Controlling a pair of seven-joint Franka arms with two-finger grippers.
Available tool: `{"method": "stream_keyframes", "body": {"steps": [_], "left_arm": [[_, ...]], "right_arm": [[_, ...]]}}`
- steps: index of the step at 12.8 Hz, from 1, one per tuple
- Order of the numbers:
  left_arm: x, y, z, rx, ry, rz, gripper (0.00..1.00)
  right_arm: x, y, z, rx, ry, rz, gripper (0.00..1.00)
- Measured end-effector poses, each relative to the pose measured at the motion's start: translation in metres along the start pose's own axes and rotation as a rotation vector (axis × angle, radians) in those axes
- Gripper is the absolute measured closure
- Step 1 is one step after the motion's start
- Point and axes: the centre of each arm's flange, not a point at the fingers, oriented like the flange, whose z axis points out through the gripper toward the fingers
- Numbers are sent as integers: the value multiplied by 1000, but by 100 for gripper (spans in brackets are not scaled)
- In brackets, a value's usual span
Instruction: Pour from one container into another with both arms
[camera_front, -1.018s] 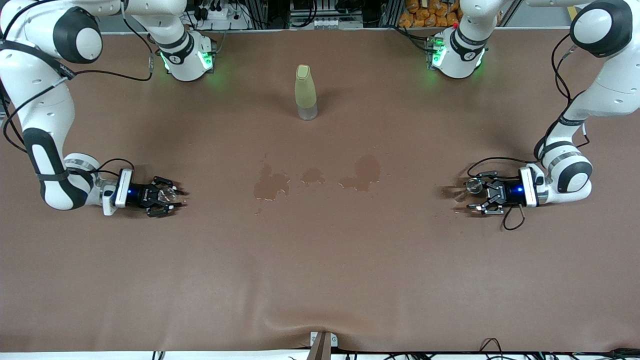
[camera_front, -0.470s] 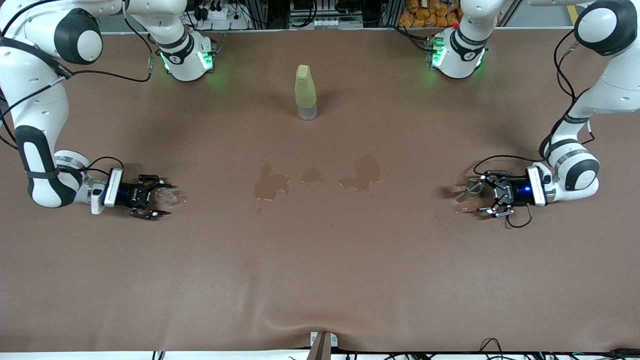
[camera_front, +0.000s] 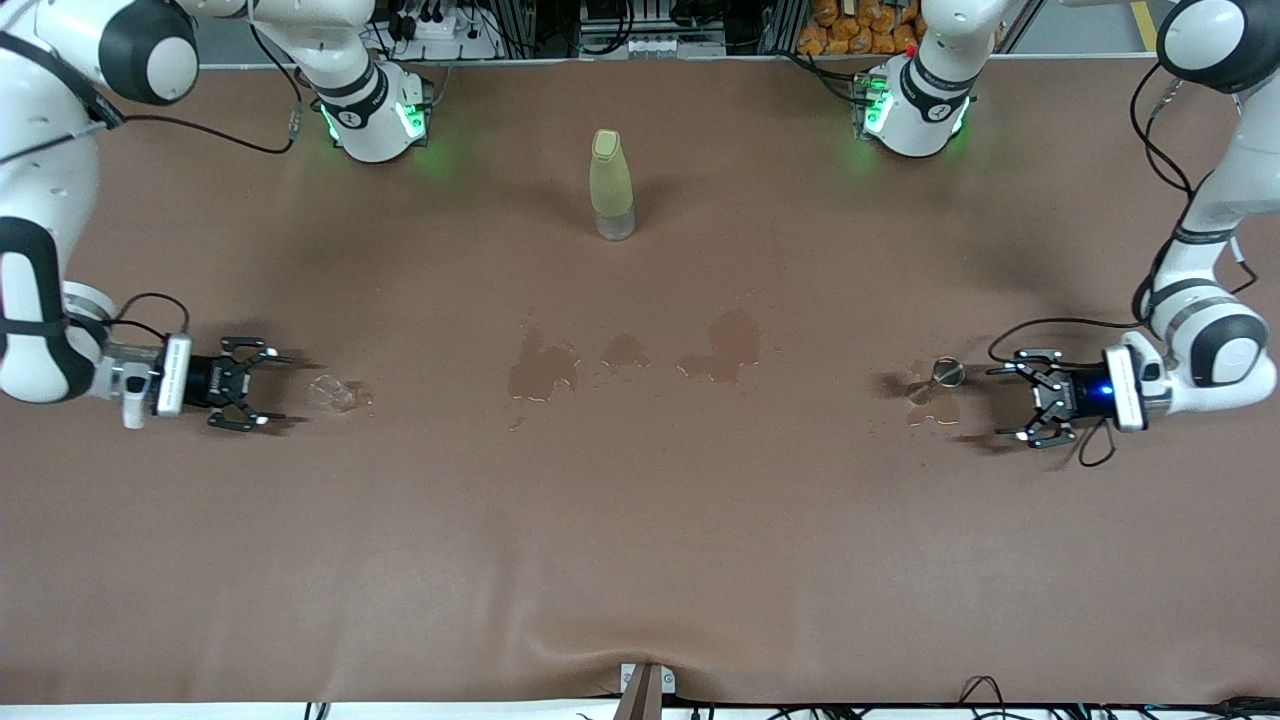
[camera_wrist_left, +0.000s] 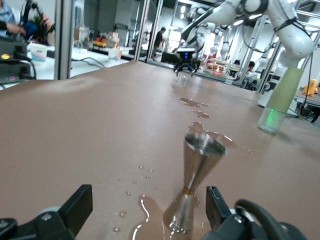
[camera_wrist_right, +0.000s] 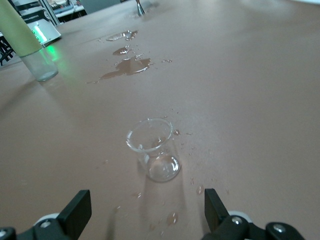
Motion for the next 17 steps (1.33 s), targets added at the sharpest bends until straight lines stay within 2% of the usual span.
{"method": "stream_keyframes", "body": {"steps": [5,7,9,11,14,17], "left_arm": [[123,-5,2,9,-77,-151,0],[184,1,10,35,-167,-198,0],[237,12,20,71,-260,-278,0],[274,18,39,124,-333,-370,0],[318,25,73,242,-463,-469,0],[352,32,100,434,-585,-641,0]], "right_arm": [[67,-21,-69,-14,-171,222,0],[97,-35,-90,-17,-209,328,0],[130,-53,-117,-47,-258,451,0],[169,-72,-142,-107,-316,569,0],[233,-103,-169,-225,-399,738,0],[279,-124,-182,-337,-462,870,0]]}}
